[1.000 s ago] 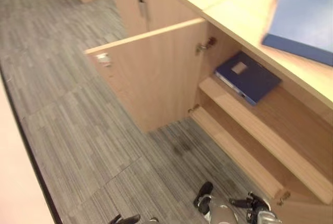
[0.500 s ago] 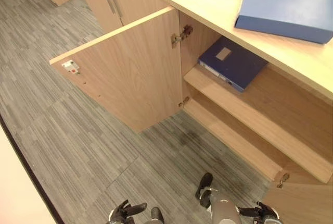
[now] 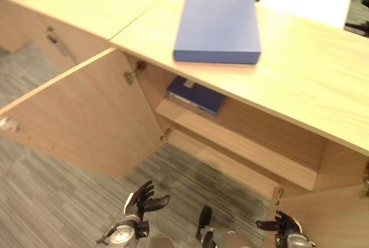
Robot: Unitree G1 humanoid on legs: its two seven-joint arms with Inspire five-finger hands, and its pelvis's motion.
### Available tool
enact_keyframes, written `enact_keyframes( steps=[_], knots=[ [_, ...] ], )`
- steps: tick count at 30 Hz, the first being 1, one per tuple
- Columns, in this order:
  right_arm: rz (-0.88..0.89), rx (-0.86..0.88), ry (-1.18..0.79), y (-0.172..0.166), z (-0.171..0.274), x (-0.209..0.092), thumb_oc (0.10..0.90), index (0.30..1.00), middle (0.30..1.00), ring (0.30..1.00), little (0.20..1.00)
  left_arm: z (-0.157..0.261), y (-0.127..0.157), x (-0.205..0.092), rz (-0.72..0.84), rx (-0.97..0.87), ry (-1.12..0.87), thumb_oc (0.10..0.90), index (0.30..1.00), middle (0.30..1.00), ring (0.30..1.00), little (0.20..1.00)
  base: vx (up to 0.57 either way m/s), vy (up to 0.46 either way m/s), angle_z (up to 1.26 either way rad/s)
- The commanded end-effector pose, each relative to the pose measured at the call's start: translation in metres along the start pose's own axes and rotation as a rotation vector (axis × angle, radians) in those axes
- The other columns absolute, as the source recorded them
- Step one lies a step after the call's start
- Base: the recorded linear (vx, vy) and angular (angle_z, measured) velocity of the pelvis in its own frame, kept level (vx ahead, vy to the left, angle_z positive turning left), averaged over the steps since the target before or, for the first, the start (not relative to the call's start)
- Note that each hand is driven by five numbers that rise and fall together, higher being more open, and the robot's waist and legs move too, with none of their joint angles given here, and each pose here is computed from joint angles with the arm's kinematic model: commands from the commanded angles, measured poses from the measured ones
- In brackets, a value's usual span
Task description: Put the empty folder in the office cabinet
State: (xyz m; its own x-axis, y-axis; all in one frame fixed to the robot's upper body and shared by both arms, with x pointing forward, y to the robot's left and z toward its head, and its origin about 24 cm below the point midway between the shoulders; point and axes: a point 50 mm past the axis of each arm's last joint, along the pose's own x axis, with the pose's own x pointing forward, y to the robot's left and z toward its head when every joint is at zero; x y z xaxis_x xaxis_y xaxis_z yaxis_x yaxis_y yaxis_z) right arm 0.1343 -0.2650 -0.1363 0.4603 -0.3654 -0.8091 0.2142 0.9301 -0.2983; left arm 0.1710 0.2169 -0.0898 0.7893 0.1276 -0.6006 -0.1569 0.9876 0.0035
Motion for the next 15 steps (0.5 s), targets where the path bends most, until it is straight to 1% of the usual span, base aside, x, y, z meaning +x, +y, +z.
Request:
enact_keyframes(
  steps=[1, 3, 6, 9, 15],
  knots=[
    [-0.025, -0.063, -0.029, -0.014, 0.005, 0.001, 0.8, 0.9, 0.9, 0.9, 0.9, 0.026, 0.019, -0.003, 0.027, 0.049, -0.125, 0.8, 0.9, 0.9, 0.9, 0.9, 0.13, 0.032, -0.38],
    [-0.032, -0.086, 0.003, -0.014, -0.003, 0.001, 0.8, 0.9, 0.9, 0.9, 0.9, 0.026, 0.018, -0.003, 0.034, 0.048, -0.126, 0.8, 0.9, 0.9, 0.9, 0.9, 0.1, 0.053, -0.41],
    [-0.041, -0.106, 0.037, -0.015, -0.008, 0.002, 0.8, 0.9, 0.9, 0.9, 0.9, 0.023, 0.018, -0.003, 0.051, 0.035, -0.116, 0.8, 0.9, 0.9, 0.9, 0.9, 0.11, 0.131, -1.13],
    [-0.035, -0.113, 0.047, -0.013, -0.012, 0.001, 0.8, 0.9, 0.9, 0.9, 0.9, 0.02, 0.016, -0.003, 0.049, 0.04, -0.106, 0.8, 0.9, 0.9, 0.9, 0.9, 0.06, 0.144, -0.48],
    [-0.043, -0.096, 0.091, -0.014, -0.027, -0.002, 0.8, 0.9, 0.9, 0.9, 0.9, 0.015, 0.017, -0.004, 0.054, 0.094, -0.084, 0.8, 0.9, 0.9, 0.9, 0.9, 0.02, 0.172, -0.11]
  ],
)
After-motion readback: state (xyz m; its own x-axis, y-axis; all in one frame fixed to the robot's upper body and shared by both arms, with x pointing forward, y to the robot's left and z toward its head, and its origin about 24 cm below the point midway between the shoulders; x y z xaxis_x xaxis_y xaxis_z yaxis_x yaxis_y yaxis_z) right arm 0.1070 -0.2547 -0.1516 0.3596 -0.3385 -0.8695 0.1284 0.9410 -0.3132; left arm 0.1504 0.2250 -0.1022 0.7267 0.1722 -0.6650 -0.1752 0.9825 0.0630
